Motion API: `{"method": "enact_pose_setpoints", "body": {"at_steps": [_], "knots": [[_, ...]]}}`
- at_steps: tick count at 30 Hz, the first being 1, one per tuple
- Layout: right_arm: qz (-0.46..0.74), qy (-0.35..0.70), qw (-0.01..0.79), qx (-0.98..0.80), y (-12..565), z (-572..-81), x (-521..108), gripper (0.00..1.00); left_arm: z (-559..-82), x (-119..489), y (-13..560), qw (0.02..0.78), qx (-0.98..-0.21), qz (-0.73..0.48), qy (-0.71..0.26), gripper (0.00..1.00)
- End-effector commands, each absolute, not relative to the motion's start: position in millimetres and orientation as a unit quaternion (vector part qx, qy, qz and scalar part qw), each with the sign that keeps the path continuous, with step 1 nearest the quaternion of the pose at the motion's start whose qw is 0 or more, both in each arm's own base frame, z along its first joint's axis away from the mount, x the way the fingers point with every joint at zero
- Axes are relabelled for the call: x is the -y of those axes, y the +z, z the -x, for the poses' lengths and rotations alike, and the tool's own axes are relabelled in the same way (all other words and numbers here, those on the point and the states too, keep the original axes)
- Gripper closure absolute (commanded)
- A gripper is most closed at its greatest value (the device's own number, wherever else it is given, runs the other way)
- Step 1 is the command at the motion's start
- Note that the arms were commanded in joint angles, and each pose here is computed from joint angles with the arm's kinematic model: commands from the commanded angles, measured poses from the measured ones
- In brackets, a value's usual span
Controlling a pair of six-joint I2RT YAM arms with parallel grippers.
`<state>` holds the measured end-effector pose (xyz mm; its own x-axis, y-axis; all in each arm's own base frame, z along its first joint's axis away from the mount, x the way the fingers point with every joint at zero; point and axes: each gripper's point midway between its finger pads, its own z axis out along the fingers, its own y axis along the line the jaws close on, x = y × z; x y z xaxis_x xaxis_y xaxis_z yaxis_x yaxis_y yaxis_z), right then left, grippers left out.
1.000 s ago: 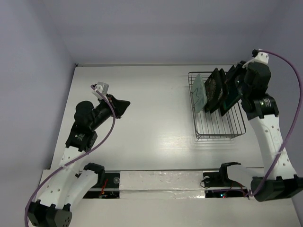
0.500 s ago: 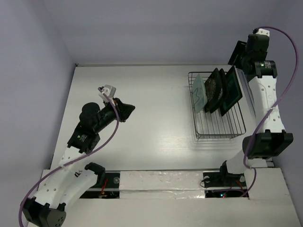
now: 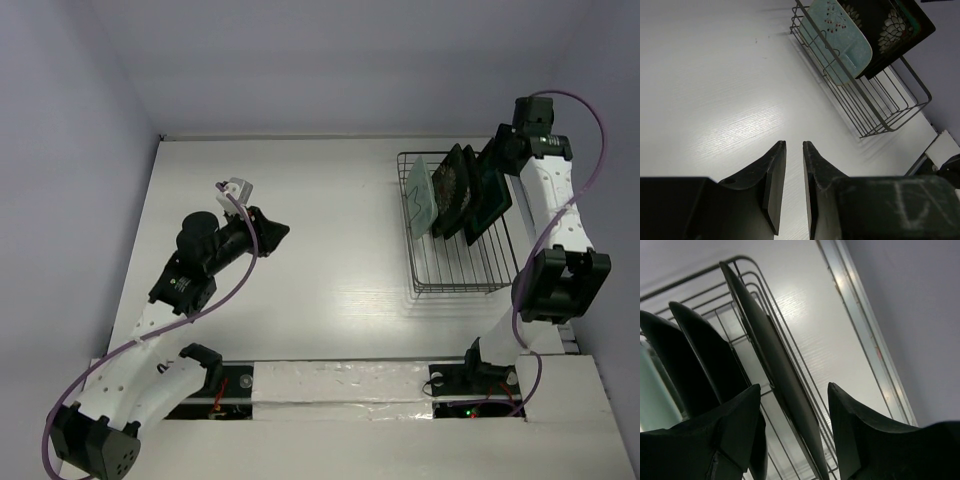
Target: Unload the plates from the dish rack
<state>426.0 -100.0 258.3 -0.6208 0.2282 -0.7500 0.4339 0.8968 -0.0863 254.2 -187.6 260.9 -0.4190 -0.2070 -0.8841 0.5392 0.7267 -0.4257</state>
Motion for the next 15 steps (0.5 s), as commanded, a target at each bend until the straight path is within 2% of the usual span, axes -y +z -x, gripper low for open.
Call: {"method": "enact_pose_setpoints", "body": {"at_steps": [1,7,9,11,12,14,15], "knots": [[-0.17,-0.129,0.381,-0.899,239,-434,99,0.39,-253,190,292,0.56,-0.734,-0.124,-0.364,0.83],[-0.175,-0.139,0.371,-0.901,216,-437,103,0.52,-253,190,293,0.563,-0.732,-0.123,-0.364,0.82],[-0.174,-0.143,0.379,-0.898,223,-436,104,0.62,-252,190,293,0.563,-0.731,-0.123,-0.365,0.82],[-0.169,-0.148,0.387,-0.894,232,-436,106,0.69,-251,190,295,0.565,-0.729,-0.123,-0.367,0.82],[-0.167,-0.149,0.391,-0.893,235,-436,106,0.77,-251,190,295,0.565,-0.728,-0.123,-0.368,0.82],[-0.164,-0.154,0.404,-0.887,246,-433,107,0.84,-250,190,295,0.565,-0.727,-0.124,-0.369,0.82],[-0.161,-0.155,0.41,-0.884,251,-433,108,0.93,-251,191,295,0.565,-0.728,-0.123,-0.369,0.82]]}}
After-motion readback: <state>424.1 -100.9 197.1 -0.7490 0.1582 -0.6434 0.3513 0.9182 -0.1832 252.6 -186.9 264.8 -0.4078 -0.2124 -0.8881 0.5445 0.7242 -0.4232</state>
